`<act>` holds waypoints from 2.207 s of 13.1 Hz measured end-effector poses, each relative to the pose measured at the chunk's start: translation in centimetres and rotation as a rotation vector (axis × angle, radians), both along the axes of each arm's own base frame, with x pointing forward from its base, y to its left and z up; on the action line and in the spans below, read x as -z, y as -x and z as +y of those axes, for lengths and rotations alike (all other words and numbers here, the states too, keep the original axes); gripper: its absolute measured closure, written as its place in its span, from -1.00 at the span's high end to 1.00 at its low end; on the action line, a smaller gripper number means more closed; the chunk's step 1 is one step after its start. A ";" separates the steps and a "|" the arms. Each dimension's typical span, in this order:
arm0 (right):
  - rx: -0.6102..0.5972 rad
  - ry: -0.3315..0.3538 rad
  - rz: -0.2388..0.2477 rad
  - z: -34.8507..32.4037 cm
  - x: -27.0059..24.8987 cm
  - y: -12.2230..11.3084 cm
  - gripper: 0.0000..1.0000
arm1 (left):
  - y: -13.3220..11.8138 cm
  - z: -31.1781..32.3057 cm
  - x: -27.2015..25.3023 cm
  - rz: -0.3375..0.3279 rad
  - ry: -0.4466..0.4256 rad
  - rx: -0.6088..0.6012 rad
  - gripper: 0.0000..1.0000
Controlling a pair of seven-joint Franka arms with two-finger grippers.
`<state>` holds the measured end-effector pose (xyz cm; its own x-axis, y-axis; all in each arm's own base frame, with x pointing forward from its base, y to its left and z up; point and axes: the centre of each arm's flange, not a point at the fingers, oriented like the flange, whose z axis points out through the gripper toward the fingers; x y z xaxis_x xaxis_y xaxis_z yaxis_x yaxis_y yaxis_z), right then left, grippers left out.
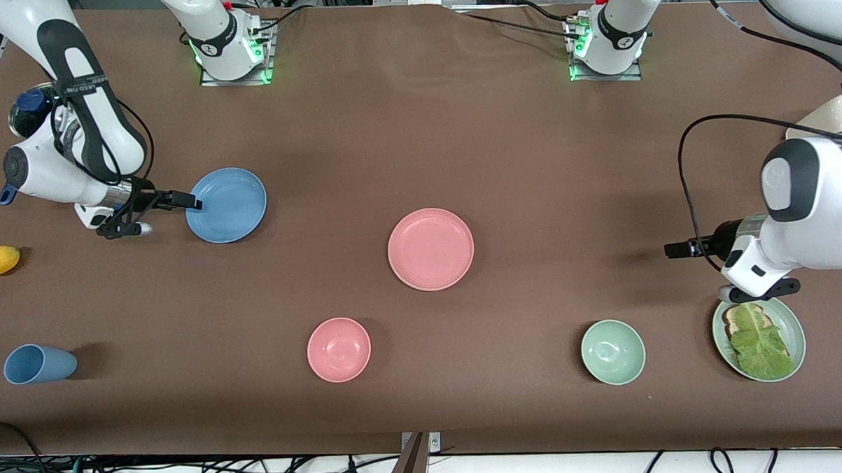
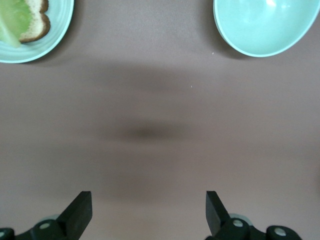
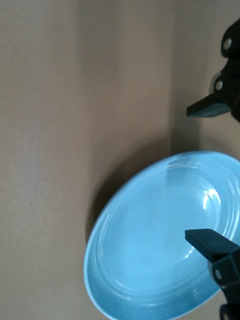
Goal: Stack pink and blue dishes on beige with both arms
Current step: 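Grasp the blue plate rim with the right gripper while the left gripper retreats, then carry the blue plate with the right gripper onto the pink plate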
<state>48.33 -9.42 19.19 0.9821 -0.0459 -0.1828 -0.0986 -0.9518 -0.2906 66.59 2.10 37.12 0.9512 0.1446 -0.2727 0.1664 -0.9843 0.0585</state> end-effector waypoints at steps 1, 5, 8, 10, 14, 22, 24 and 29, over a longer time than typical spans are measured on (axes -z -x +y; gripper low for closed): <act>-0.007 -0.015 -0.004 -0.2 0.5 0.1 0.89 | -0.1 0.0 -1.2 0.005 0.003 0.003 1.00; -0.025 -0.035 -0.002 -0.2 1.5 0.4 0.23 | 0.3 -1.3 -7.3 -0.039 0.024 0.031 1.00; -0.031 -0.051 -0.011 -0.3 1.9 0.6 -0.27 | 1.6 -2.3 -12.0 -0.084 0.028 0.053 1.00; -0.025 -0.061 -0.012 -0.7 2.2 0.7 -0.74 | 2.4 -1.9 -14.9 -0.125 0.021 0.049 1.00; -0.026 -0.076 -0.015 -0.8 2.1 0.8 -0.90 | 5.0 -0.7 -20.7 -0.181 0.021 0.035 1.00; -0.049 -0.173 -0.008 4.2 -5.4 -7.0 -0.90 | 8.1 -0.4 -20.8 -0.001 0.035 0.046 1.00; -0.009 -0.139 -0.008 11.4 -8.6 -10.6 -0.90 | 8.0 0.8 -22.9 -0.049 0.031 0.027 1.00; 0.100 -0.045 -0.020 34.7 -8.9 -13.6 -0.90 | 8.2 0.7 -25.9 -0.114 0.030 0.047 1.00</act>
